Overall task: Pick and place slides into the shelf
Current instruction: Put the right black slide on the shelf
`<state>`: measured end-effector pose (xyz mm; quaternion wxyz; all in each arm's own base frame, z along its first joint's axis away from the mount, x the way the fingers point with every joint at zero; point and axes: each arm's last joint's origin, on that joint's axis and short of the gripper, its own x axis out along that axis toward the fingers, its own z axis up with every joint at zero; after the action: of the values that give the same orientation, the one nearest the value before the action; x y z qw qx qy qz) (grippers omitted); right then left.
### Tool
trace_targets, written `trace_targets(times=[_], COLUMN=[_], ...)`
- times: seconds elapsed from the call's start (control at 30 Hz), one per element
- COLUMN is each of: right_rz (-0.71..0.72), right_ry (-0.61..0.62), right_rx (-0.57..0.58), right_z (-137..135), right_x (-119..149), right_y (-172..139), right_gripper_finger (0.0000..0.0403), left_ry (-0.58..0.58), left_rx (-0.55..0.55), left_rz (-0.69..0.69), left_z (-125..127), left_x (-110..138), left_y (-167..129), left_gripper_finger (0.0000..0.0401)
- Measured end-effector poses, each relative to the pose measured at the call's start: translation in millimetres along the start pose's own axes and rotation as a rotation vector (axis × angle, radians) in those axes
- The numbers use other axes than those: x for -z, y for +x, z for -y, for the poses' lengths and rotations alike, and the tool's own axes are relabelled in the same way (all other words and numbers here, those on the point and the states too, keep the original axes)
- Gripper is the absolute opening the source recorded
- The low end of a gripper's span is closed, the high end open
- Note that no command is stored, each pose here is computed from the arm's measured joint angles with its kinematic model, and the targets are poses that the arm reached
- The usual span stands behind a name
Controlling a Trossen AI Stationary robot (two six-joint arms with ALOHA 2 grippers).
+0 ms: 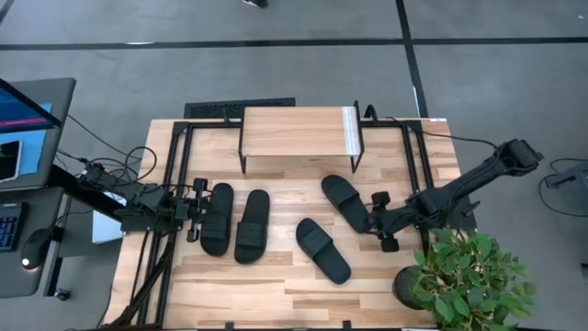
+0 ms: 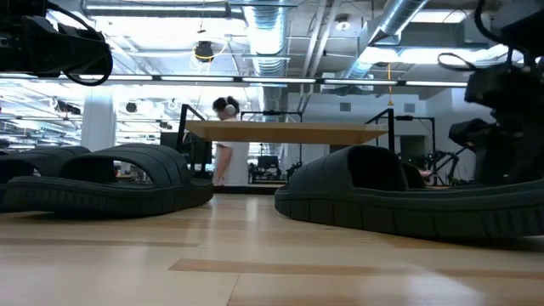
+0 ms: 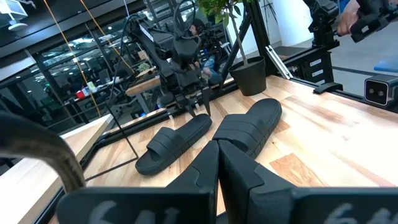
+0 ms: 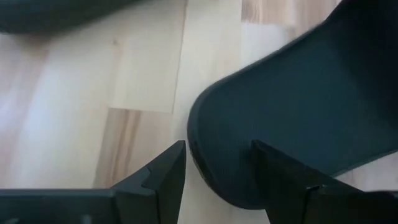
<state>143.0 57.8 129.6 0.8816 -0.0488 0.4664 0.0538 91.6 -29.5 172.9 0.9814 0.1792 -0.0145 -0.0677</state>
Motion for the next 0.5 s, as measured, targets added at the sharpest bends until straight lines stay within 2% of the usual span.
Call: trace_targets(times=[0.5], right_rz=[-0.077], right_ry=[-0.010], right_rx=[0.045], right_z=[-2.6], right_x=[1.4], right_y=[18.9], right_gripper_finger=[0.0167], left_ry=[0.000], left_rx=[0.000], left_rz=[0.000], left_z=[0.0], left_x=[0.0], left_y=[0.0], left_gripper_finger=[0.0000])
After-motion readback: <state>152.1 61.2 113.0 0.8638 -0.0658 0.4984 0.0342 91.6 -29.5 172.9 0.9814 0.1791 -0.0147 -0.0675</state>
